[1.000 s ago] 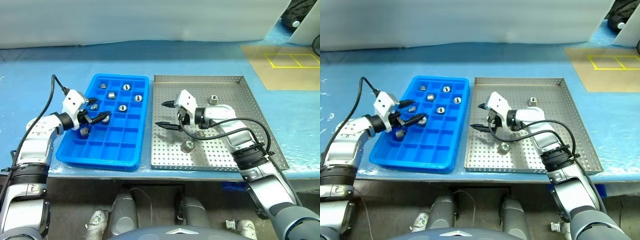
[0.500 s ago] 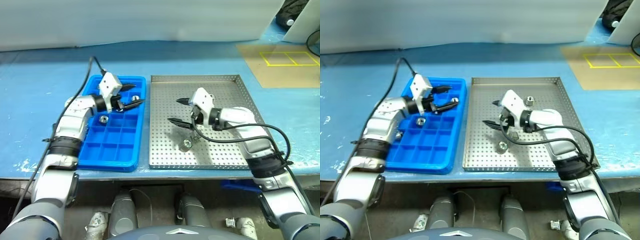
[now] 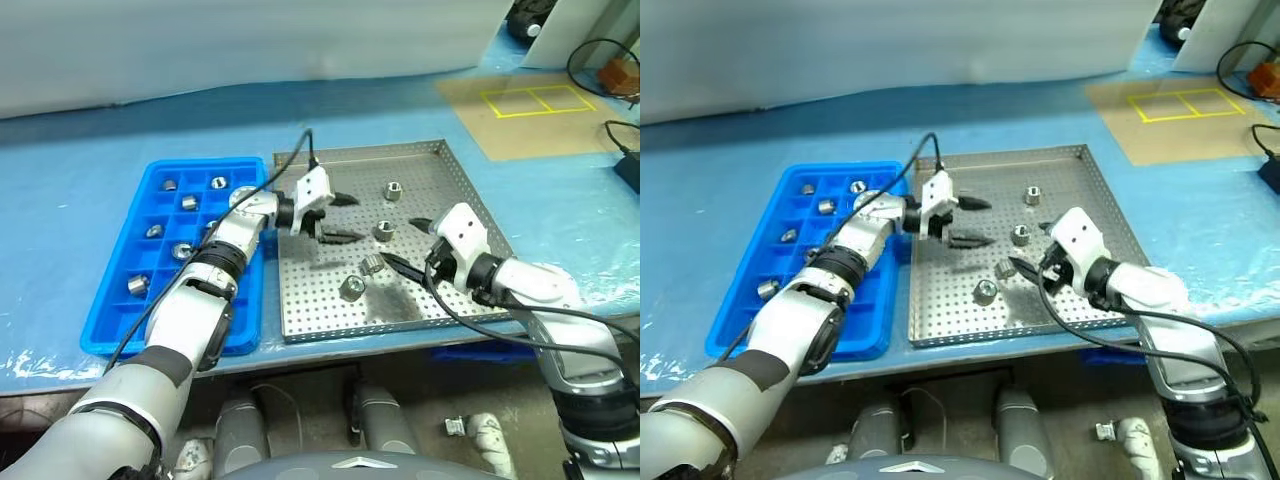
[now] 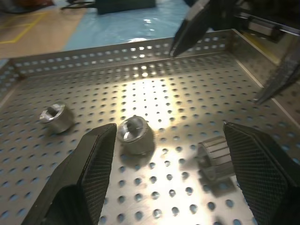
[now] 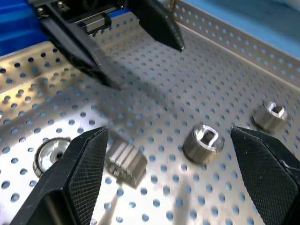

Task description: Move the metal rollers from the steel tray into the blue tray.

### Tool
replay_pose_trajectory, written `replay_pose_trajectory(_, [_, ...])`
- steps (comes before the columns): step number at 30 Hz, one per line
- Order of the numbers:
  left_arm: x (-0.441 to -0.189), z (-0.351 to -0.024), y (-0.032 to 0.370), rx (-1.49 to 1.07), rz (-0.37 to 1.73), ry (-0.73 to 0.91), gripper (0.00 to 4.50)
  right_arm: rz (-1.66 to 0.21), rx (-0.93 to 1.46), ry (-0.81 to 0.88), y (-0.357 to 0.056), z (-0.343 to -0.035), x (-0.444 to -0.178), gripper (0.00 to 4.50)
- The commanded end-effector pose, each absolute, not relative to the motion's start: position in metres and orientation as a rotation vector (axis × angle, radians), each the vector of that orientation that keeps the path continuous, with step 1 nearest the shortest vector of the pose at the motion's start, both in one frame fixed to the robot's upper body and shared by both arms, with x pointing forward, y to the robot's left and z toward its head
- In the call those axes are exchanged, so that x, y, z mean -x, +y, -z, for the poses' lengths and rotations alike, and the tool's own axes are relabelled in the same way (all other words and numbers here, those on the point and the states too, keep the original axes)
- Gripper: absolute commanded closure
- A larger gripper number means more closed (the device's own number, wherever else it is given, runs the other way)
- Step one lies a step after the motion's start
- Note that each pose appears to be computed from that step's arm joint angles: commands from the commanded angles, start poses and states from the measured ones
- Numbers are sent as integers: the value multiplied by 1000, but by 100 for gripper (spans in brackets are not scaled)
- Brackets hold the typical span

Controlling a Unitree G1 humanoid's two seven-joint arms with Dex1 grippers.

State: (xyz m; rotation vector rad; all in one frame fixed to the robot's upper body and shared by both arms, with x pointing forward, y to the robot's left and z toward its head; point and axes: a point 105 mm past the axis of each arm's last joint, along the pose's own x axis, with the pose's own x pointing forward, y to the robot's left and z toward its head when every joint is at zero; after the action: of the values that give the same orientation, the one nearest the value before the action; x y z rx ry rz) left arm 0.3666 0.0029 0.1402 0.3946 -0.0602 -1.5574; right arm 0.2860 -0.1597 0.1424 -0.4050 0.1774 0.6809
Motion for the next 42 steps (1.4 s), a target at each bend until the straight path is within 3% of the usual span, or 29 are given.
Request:
replay_pose_trajectory(1, [-357, -140, 8, -438, 1657, -49, 68, -627, 424, 131, -167, -160, -277, 18])
replay_pose_trajectory(9, [-345, -110, 24, -491, 1732, 66, 68, -610, 413, 158, -166, -157, -267, 18])
replay_pose_trajectory(26, [-326, -81, 16, -474, 1782, 123, 68, -633, 430, 178, -164, -156, -270, 18])
replay_pose_trajectory(40, [-327, -79, 9, -484, 1778, 137, 68, -608, 435, 173, -165, -156, -270, 18])
replay_pose_trajectory(42, [-326, -80, 9, -479, 1784, 137, 105, -605, 437, 173, -165, -156, -271, 18])
